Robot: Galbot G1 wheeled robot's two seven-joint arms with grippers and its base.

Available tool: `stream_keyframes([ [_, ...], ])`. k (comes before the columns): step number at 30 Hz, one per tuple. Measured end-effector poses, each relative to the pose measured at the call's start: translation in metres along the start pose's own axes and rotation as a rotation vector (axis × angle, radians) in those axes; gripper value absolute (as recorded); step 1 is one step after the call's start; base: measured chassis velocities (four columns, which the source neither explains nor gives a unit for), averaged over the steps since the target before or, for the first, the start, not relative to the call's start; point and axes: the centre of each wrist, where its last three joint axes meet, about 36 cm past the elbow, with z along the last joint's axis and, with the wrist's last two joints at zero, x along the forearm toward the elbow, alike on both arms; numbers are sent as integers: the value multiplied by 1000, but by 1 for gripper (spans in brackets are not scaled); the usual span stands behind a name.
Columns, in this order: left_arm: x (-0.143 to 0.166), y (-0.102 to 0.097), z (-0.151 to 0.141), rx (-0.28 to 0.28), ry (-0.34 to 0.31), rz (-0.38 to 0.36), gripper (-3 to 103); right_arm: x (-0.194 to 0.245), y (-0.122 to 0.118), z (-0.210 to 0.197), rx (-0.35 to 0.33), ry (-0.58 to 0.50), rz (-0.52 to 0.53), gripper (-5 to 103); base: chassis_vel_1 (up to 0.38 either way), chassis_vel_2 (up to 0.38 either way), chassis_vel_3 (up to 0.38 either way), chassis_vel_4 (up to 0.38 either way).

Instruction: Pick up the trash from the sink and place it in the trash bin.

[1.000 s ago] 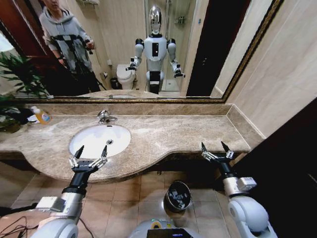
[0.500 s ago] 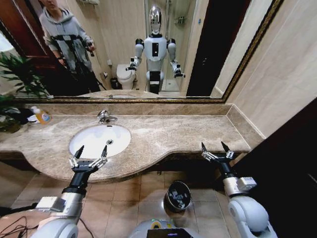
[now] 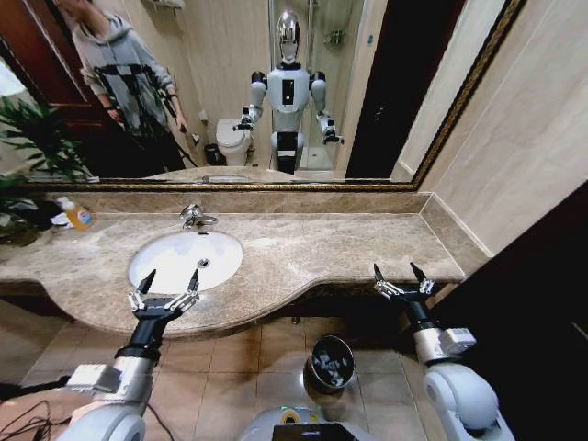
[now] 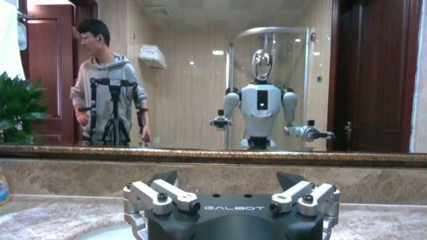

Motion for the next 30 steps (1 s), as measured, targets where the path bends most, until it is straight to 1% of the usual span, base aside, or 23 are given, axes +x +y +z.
stream_keyframes([
  [30,0,0,0,0,0,0,100,0,0,0,0,-1,0,100,0,0,0,0],
])
